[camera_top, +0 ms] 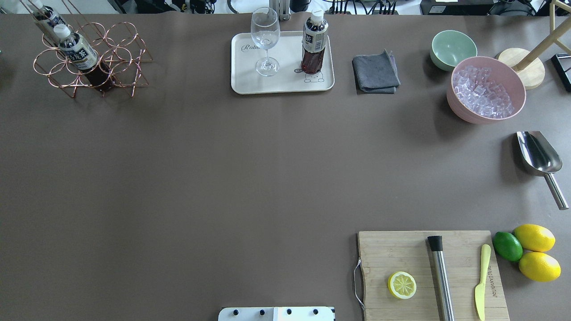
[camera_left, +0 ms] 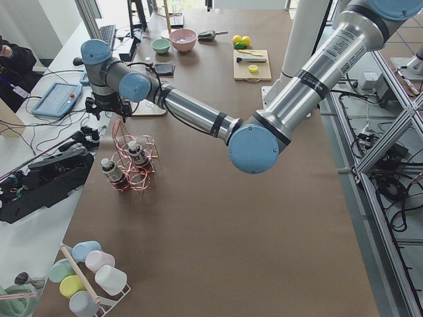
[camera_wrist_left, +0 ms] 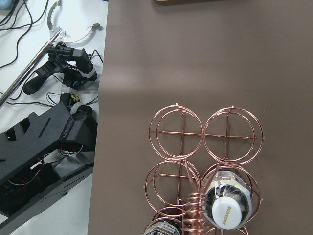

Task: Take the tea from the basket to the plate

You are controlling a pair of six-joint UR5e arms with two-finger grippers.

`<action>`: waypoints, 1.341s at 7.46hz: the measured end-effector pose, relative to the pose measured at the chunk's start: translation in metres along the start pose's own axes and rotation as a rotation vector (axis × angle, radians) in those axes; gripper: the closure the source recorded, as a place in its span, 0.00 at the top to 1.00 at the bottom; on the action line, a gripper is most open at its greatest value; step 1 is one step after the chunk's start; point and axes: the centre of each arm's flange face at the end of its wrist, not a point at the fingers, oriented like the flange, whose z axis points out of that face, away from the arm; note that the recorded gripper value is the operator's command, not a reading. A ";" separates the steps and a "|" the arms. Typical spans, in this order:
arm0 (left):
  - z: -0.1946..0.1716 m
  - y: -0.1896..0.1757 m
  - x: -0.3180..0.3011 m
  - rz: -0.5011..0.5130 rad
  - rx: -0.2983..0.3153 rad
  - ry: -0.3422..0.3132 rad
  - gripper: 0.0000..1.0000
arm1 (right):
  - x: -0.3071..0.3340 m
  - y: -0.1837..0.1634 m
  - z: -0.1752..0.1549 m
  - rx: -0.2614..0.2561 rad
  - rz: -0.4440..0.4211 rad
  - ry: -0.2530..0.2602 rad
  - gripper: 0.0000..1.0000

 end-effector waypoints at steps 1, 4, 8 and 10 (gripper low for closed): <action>-0.019 -0.001 0.008 -0.036 0.026 -0.022 0.98 | -0.001 0.000 -0.001 0.002 -0.001 -0.001 1.00; -0.071 -0.003 0.075 -0.447 0.124 -0.059 0.98 | 0.000 0.006 0.000 0.024 -0.043 0.008 1.00; -0.070 0.041 0.093 -1.132 0.137 0.012 0.98 | -0.001 0.010 0.001 0.052 -0.078 0.020 1.00; -0.043 0.097 0.104 -1.293 0.069 0.009 0.98 | -0.001 0.010 0.001 0.053 -0.079 0.020 1.00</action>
